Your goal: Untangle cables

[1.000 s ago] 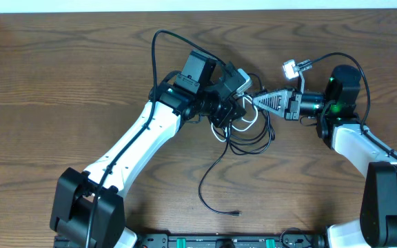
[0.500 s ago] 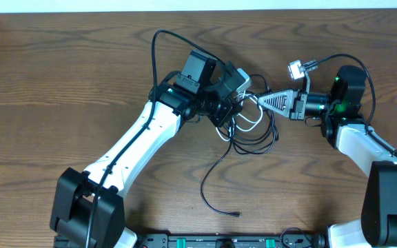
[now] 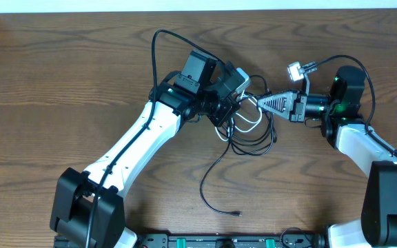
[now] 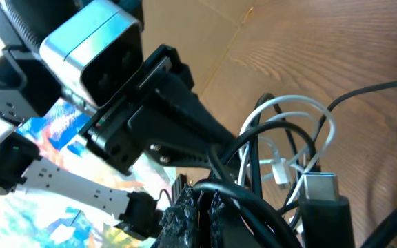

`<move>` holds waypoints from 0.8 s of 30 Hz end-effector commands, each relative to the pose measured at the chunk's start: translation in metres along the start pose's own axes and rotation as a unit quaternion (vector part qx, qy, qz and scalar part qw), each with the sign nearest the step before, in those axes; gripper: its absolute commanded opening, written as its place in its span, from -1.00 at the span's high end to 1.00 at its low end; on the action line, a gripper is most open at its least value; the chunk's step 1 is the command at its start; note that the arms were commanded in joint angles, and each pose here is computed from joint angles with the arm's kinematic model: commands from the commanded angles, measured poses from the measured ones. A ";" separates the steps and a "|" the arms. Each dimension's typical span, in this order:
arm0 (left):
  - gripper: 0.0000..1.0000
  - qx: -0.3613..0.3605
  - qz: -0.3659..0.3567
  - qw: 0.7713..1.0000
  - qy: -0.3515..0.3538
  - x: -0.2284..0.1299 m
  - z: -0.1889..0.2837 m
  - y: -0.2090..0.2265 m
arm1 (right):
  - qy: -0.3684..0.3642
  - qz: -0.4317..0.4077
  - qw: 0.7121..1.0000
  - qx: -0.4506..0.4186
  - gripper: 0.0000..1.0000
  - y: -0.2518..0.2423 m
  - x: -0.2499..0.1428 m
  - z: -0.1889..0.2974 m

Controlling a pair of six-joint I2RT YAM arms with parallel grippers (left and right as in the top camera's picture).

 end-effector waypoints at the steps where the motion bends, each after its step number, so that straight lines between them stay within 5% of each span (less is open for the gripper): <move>1: 0.85 0.029 -0.001 1.000 0.009 -0.002 0.002 0.009 | 0.027 0.035 0.999 0.028 0.98 0.010 -0.004 0.001; 9: 0.85 0.107 0.078 0.991 0.031 -0.018 0.017 0.039 | 0.026 0.051 0.998 0.028 0.98 0.010 -0.004 0.001; 19: 0.85 0.048 0.074 0.996 0.007 -0.013 0.014 0.028 | 0.021 0.057 0.998 0.024 0.95 0.011 -0.002 0.001; 24: 0.85 0.031 0.053 0.998 0.007 -0.004 0.004 0.012 | -0.007 0.044 0.999 -0.004 0.28 0.007 0.002 0.001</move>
Point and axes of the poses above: each gripper's point midway between its finger pads, its own z axis back along the fingers, its own y axis along the line the jaws close on, x = y × z, the point moved 10 cm from there along z, back along the fingers, and after that the axes turned 13 degrees about -z, right-handed, at the moved point
